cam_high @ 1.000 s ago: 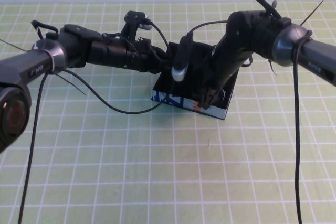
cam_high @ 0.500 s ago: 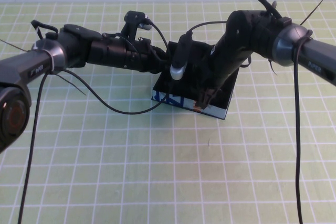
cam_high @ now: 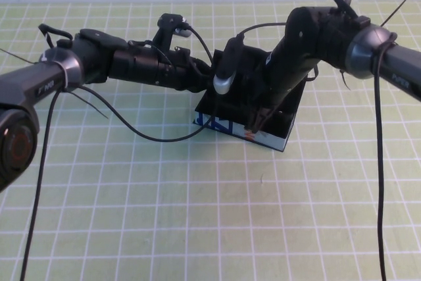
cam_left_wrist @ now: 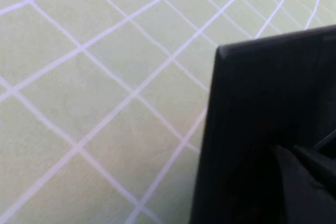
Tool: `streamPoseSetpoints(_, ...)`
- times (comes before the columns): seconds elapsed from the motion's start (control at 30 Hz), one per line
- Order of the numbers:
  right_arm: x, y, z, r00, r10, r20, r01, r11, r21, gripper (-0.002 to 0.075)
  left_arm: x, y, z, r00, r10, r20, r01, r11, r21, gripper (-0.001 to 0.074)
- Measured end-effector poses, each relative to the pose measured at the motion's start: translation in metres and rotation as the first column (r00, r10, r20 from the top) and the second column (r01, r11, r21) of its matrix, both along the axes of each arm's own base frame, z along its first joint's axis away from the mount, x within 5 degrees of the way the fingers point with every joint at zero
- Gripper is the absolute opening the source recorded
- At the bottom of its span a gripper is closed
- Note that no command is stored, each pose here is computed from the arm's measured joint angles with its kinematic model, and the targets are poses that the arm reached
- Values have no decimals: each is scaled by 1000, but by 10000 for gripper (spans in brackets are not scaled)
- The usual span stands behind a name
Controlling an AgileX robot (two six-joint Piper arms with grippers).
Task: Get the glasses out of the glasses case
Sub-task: Pick up the glasses from the glasses case, then place the glasses on the table
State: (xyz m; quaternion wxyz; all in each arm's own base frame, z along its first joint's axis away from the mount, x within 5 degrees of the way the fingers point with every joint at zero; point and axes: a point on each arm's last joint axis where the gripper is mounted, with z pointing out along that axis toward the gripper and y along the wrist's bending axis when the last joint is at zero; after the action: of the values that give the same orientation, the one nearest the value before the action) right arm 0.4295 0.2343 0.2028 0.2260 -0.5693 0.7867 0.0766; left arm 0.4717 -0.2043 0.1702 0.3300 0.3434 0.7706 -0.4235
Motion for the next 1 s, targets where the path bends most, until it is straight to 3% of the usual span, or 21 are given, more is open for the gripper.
streamPoseSetpoints(0.3, -9, -4, 48, 999, -38, -5, 38, 999, 18, 61, -5, 3, 27, 998, -55, -7, 55, 998, 15, -4)
streamPoseSetpoints(0.7, -16, -16, 90, 965, -250, -83, 250, 968, -14, 60, -40, 26, 129, 987, -86, 132, 59, 979, 195, -4)
streamPoseSetpoints(0.9, -17, -60, 134, 881, -465, -89, 471, 879, 73, 60, -62, 39, 159, 977, -3, 215, -49, 971, 234, -4)
streamPoseSetpoints(1.0, -21, -95, 163, 811, -579, -87, 585, 799, 136, 59, -79, 48, 160, 964, 69, 257, -134, 961, 242, -4)
